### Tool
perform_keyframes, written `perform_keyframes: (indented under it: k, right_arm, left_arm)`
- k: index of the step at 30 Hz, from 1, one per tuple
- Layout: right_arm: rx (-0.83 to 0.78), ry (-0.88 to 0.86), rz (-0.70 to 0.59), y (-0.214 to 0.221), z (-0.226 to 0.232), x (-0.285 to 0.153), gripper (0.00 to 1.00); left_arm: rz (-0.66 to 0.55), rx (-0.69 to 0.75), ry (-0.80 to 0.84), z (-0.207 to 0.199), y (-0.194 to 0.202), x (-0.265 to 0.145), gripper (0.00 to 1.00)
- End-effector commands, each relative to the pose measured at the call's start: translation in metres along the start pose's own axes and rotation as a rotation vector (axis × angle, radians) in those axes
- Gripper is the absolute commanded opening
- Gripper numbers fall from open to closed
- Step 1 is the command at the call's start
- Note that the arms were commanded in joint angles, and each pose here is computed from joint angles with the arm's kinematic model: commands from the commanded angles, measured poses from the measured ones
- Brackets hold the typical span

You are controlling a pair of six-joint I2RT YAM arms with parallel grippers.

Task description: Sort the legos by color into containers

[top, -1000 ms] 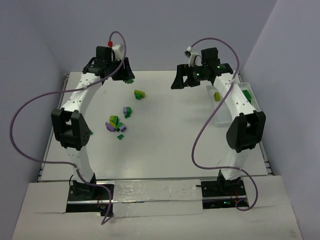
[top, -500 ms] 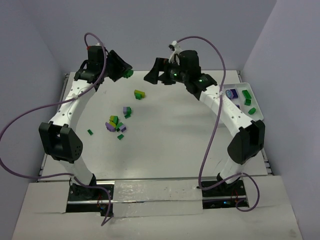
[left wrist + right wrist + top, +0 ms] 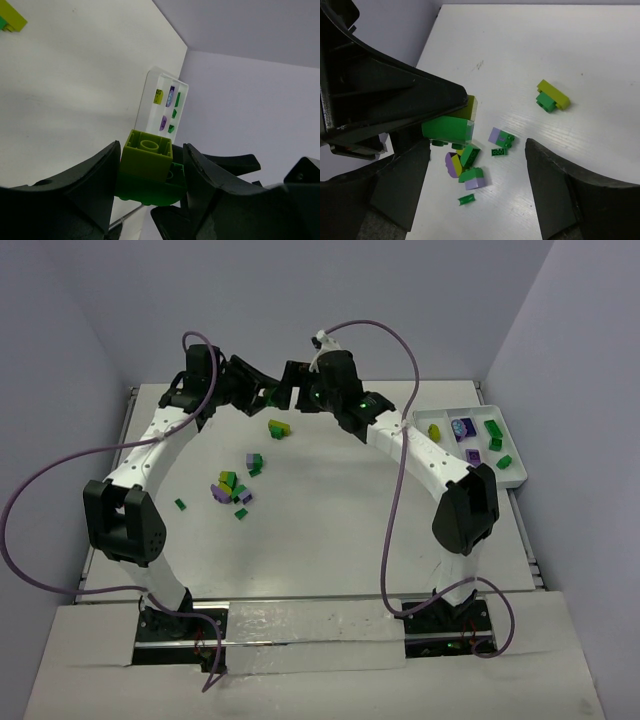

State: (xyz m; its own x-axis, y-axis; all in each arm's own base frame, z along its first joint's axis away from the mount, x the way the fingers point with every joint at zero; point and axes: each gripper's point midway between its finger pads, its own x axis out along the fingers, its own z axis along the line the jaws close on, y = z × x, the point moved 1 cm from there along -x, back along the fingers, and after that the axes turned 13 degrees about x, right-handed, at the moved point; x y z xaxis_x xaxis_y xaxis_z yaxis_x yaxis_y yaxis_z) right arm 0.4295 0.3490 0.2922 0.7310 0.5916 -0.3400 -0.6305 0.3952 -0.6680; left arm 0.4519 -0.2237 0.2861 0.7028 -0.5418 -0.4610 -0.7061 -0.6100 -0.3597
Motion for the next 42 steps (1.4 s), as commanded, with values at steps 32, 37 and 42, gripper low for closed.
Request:
perform_keyframes:
  k: [32,37,42]
  right_arm:
    - [-0.02,-0.039,-0.084,-0.012,0.028,0.019,0.4]
    - [-0.027,0.007,-0.111,-0.017,0.02,0.019,0.06]
    - [-0.074,-0.089,-0.035,-0.007,0.025,0.009,0.0]
  left_arm:
    - [0.037,-0.037,0.138,-0.034,0.019,-0.002,0.01]
    - [0.029,-0.035,0.122,-0.03,0.019,-0.002,0.21]
    - [0.001,0.031,0.126,-0.023,0.006,-0.007,0.83]
